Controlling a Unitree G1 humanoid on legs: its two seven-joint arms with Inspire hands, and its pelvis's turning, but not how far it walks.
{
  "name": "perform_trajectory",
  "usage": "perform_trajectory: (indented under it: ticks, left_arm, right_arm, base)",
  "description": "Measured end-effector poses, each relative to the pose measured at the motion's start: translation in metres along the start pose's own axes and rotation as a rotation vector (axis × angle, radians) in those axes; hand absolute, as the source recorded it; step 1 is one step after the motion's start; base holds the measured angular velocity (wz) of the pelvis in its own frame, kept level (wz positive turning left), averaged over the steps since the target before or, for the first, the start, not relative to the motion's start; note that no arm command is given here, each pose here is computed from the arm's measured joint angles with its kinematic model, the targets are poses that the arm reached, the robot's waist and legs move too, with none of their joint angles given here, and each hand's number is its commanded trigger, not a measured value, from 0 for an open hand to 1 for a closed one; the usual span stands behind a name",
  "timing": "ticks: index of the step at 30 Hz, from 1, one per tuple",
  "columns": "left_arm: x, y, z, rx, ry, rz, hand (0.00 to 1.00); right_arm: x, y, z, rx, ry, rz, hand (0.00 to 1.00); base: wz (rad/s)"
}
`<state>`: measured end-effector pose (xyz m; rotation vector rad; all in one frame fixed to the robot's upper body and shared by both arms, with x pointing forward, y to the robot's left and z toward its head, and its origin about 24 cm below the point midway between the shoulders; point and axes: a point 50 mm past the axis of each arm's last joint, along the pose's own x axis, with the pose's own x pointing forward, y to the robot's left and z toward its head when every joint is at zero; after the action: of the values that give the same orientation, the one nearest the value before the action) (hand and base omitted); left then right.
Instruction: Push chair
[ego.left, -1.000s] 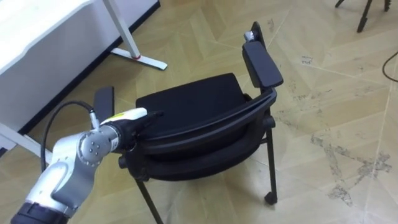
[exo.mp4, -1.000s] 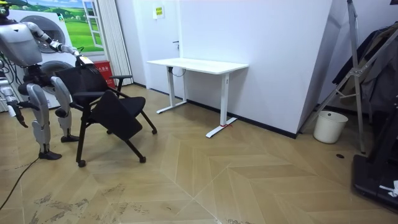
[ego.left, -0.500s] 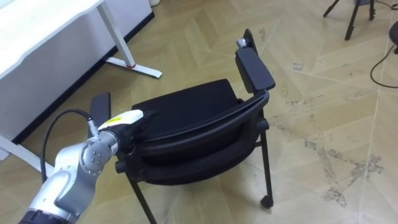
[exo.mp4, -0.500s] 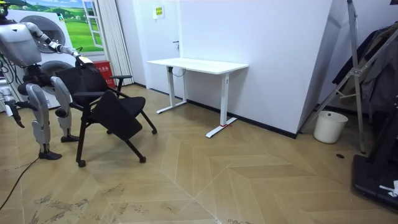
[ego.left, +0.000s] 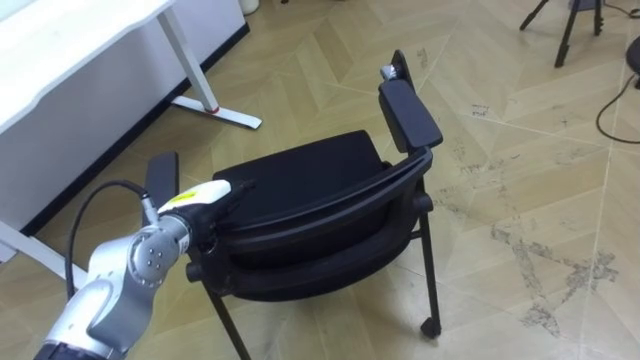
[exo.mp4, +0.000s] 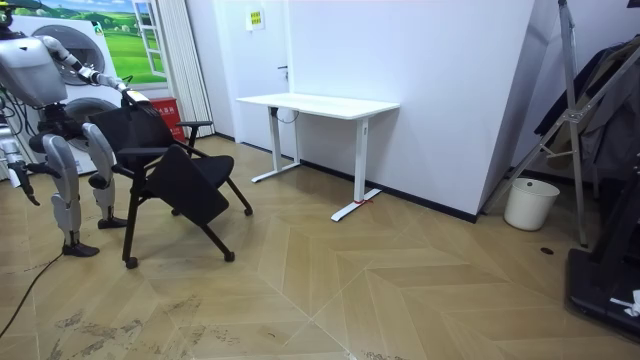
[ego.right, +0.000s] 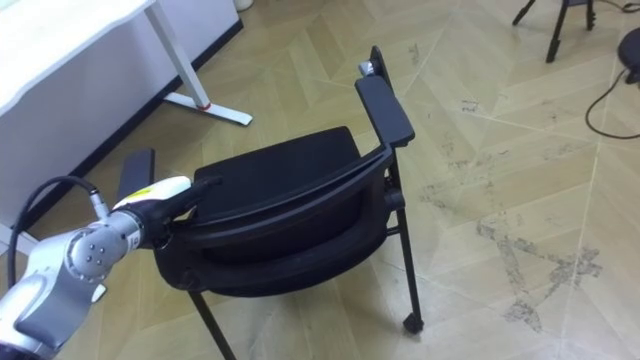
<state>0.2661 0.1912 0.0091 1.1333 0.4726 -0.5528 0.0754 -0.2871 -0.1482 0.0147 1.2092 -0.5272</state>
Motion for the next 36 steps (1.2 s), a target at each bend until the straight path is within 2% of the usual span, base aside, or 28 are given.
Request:
perform_trajectory:
  ticks: [14,21,36]
  left_arm:
    - [-0.002,-0.004,0.0,0.059,-0.009,0.011,1.0]
    - [-0.003,-0.008,0.0,0.053,-0.014,0.054,1.0]
    - [-0.002,-0.01,0.0,0.048,-0.015,0.06,1.0]
  right_arm:
    - [0.0,0.005,-0.002,0.01,0.007,0.015,0.0]
    - [0.0,0.005,-0.003,0.01,0.01,0.017,0.0]
    - [0.0,0.003,-0.003,0.009,0.01,0.016,0.0]
  base:
    - [0.0]
    - [0.0]
    - [0.0]
